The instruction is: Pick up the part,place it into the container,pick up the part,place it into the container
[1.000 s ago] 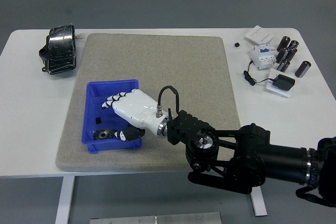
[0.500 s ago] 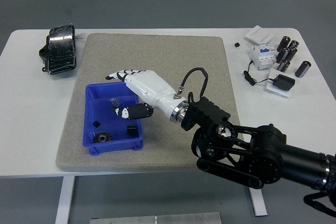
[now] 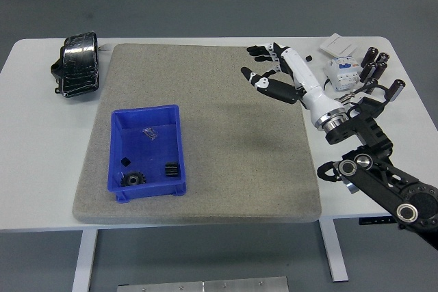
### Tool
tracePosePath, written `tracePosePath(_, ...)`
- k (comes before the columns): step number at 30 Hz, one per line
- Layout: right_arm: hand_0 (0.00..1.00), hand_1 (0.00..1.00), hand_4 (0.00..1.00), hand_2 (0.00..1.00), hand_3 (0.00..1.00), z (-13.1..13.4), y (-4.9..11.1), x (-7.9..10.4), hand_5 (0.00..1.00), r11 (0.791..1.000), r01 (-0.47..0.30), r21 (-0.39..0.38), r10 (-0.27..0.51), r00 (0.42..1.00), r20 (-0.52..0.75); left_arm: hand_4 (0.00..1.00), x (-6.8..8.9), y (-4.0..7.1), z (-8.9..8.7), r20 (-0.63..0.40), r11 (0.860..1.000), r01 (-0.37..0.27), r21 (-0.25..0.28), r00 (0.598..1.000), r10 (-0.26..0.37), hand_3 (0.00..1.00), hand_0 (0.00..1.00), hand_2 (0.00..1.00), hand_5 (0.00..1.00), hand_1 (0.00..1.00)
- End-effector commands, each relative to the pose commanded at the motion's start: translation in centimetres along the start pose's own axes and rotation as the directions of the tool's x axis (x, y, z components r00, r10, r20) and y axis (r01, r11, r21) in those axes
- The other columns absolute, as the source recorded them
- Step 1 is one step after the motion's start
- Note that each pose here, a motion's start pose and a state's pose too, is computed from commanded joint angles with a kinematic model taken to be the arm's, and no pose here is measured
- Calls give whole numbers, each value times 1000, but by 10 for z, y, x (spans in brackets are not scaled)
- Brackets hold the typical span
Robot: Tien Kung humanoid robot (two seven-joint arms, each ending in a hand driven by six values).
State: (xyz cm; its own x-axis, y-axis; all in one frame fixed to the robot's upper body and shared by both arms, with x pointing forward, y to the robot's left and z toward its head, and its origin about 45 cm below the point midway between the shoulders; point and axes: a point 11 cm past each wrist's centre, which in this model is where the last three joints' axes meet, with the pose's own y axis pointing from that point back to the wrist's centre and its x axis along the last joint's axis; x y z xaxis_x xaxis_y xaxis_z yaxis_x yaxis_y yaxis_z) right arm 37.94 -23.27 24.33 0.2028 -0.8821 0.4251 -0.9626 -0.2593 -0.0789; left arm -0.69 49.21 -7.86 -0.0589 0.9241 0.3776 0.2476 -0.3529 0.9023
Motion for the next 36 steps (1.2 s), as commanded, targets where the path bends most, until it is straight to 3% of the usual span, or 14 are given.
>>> tracePosePath(1, 556, 718, 754, 726, 689, 5, 3, 6, 428, 1000, -15, -11, 15, 1000, 22, 725, 0, 0, 0, 0, 1000, -1, 0, 1000, 1, 578, 694, 658, 291, 677)
tracePosePath(2, 629, 713, 758, 723, 687, 12, 6, 14, 436, 999, -37, -28, 38, 998, 51, 725, 1, 0, 0, 0, 1000, -1, 0, 1000, 1, 578, 694, 658, 291, 677)
tracePosePath(6, 629, 713, 758, 723, 687, 45, 23, 43, 436, 985, -131, -111, 148, 975, 165, 725, 3, 0, -1, 0, 1000, -5, 3, 1000, 5, 578, 694, 658, 291, 677)
tracePosePath(13, 648, 715, 763, 732, 683, 75, 43, 66, 444, 953, -225, -204, 282, 904, 321, 725, 0, -2, -6, -12, 1000, 0, 11, 1000, 0, 579, 694, 658, 290, 677)
tracePosePath(14, 688, 736, 767, 739, 685, 76, 43, 66, 446, 951, -229, -207, 289, 896, 336, 725, -1, -2, -6, -14, 1000, 1, 11, 1000, -1, 584, 694, 658, 290, 677)
tracePosePath(36, 740, 735, 774, 739, 689, 59, 38, 69, 474, 966, -210, -154, 254, 883, 396, 725, 2, -2, -7, -32, 1000, -3, 17, 999, 4, 591, 694, 659, 288, 677)
